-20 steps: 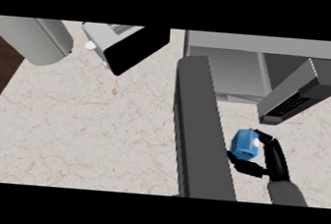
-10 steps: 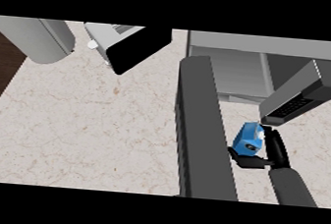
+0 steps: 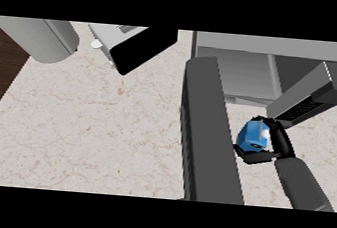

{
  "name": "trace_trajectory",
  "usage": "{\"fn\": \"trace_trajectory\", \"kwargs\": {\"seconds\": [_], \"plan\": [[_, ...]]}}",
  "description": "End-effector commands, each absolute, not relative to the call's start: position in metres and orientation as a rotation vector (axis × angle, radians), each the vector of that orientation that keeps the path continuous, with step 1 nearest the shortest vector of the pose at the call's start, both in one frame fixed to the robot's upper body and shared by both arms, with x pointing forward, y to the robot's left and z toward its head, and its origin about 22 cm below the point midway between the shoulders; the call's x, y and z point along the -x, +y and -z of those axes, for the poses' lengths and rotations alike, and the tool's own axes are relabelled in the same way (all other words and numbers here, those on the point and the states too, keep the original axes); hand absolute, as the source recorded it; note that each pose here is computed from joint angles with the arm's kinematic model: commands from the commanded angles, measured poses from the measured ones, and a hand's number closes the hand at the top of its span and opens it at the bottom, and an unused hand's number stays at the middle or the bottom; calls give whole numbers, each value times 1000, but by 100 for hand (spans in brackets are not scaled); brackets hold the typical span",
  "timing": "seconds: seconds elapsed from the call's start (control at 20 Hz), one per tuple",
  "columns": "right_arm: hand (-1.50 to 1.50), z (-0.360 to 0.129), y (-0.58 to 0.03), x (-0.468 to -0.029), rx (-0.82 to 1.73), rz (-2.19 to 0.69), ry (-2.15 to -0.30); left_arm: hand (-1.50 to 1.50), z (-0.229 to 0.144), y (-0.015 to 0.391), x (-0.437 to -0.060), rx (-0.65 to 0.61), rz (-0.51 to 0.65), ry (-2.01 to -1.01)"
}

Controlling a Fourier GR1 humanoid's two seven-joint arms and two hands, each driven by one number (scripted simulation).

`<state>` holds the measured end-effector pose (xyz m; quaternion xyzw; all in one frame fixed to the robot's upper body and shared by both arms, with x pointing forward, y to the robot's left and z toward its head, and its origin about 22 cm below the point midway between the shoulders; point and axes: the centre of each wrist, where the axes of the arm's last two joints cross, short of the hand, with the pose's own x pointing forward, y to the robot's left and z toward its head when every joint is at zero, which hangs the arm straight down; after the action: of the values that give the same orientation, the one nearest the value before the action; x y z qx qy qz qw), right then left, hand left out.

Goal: Pick up the milk, place it into the microwave and close the microwave

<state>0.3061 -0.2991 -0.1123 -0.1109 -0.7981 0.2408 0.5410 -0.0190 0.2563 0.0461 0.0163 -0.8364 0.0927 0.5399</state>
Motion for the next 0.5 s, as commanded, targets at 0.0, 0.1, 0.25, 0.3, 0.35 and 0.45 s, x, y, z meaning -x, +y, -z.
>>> {"fn": "trace_trajectory", "kwargs": {"seconds": [0.0, 0.1, 0.25, 0.3, 0.35, 0.45], "plan": [[150, 115, -280, -310, 12, -573, -1991, -150, -39, 266, 15, -48, -221, -2001], [150, 102, -278, -323, 2, -573, -2021, -150, -54, 264, 27, -58, -236, -1996], [150, 88, -261, -338, 84, -639, -2072, -150, -38, 271, 33, -86, -242, -1979], [150, 78, -255, -346, 81, -625, -2059, -150, -56, 274, 26, -80, -211, -1951], [150, 77, -249, -347, 96, -601, -2081, -150, -52, 274, 30, -83, -219, -1972], [150, 70, -235, -353, 194, -613, -2072, -150, -52, 282, 29, -75, -230, -1941]]}}
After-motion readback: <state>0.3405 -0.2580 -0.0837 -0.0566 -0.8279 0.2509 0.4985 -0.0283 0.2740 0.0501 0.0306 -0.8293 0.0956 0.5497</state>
